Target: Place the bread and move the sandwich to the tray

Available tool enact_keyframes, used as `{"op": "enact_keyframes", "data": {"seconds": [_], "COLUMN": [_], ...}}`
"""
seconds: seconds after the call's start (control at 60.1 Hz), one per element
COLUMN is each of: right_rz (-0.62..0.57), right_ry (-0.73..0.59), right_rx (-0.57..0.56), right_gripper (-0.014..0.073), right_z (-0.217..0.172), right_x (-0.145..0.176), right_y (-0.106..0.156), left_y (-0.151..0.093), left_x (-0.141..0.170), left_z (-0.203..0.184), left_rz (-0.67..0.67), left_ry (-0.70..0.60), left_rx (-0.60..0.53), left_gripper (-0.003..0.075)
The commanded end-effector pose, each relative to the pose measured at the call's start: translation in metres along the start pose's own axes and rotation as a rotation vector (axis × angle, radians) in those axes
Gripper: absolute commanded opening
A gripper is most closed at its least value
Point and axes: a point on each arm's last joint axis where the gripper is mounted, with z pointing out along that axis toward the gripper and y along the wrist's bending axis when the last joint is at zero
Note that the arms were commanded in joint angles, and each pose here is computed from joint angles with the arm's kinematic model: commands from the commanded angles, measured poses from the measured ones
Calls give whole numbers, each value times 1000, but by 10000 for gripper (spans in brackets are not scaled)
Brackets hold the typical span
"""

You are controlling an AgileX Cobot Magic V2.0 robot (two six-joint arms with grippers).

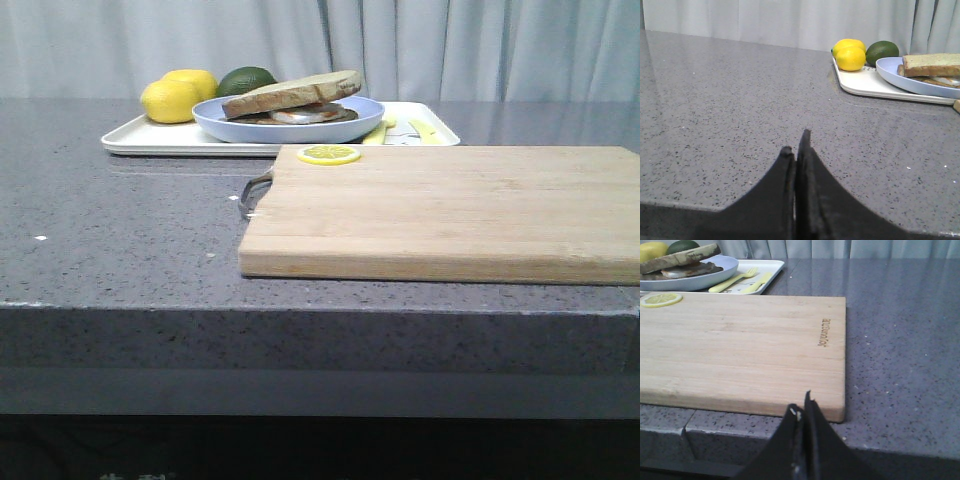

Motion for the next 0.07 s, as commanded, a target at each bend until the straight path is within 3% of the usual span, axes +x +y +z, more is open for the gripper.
{"op": "enact_keyframes", "data": {"seconds": [0.0, 0.05], "right_rz": [-3, -3], "right_ry": [-101, -101], "right_rx": [11, 11], "right_gripper": [-76, -76], "right_z": [-2, -2], "right_x": [-9, -9], "right_y": [-1, -1], "left_y": [0, 0], "left_x": [-5, -5], "left_z": [-2, -2], "left_rz": [-13, -13], "left_ry": [-93, -93], "left_rx": [2, 2], "left_gripper": [-19, -19]}}
